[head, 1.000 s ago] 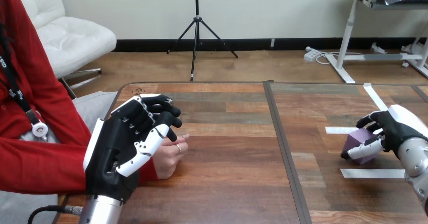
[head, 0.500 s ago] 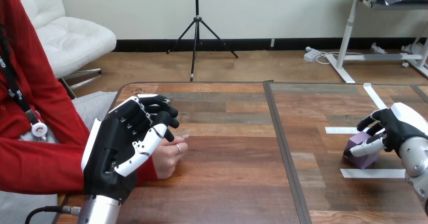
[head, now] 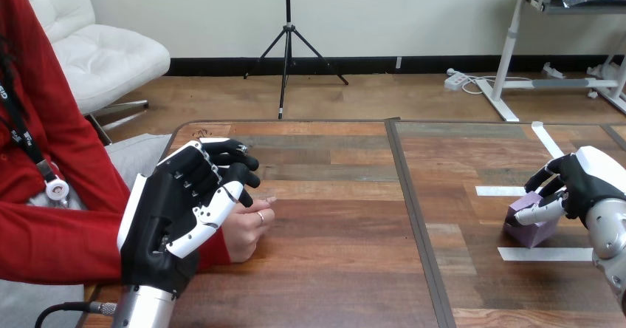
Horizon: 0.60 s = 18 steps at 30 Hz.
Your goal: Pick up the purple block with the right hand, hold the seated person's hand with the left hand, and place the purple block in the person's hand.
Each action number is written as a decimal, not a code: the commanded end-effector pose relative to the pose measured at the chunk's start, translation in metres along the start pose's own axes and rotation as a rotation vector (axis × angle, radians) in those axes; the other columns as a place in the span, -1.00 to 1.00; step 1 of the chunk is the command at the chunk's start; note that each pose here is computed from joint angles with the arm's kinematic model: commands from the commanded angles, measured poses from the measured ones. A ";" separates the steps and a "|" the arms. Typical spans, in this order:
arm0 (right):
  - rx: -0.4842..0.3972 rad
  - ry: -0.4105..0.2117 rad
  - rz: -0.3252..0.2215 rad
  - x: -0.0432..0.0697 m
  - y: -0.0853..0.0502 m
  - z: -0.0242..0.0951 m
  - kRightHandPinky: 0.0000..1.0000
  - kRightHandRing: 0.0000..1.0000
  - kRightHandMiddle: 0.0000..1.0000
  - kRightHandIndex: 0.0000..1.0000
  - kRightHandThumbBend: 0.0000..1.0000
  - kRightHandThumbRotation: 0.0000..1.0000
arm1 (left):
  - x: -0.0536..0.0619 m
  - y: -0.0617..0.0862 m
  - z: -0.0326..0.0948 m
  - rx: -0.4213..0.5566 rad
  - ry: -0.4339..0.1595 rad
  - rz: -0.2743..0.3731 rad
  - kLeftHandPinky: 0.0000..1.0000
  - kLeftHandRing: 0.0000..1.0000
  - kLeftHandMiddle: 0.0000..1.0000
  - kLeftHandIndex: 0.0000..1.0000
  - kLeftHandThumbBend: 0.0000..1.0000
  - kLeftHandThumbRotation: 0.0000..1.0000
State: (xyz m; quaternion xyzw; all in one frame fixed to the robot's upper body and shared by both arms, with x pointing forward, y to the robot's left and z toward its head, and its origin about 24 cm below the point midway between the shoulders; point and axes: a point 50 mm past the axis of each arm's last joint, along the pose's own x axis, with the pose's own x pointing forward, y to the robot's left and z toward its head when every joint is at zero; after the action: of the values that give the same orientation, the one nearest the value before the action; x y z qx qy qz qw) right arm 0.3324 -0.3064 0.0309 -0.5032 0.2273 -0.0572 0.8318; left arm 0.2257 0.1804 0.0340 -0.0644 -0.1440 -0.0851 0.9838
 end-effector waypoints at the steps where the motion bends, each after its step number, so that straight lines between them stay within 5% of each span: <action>1: 0.013 -0.044 -0.039 0.003 -0.008 0.015 0.02 0.06 0.13 0.07 0.42 -1.00 | 0.017 0.000 0.018 0.021 -0.095 -0.020 -0.29 0.01 0.11 0.08 -0.17 -0.69; 18: 0.006 -0.047 -0.040 0.003 -0.009 0.015 0.03 0.00 0.06 -0.03 0.60 -1.00 | 0.019 0.005 0.020 0.031 -0.113 0.006 -0.28 0.01 0.08 0.04 -0.10 -0.69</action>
State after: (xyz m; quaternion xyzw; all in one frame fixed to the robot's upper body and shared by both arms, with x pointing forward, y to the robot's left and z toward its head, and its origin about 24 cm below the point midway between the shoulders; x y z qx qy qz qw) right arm 0.3326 -0.3064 0.0314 -0.5040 0.2238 -0.0596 0.8321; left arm 0.2259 0.1856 0.0348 -0.0609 -0.1448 -0.0713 0.9850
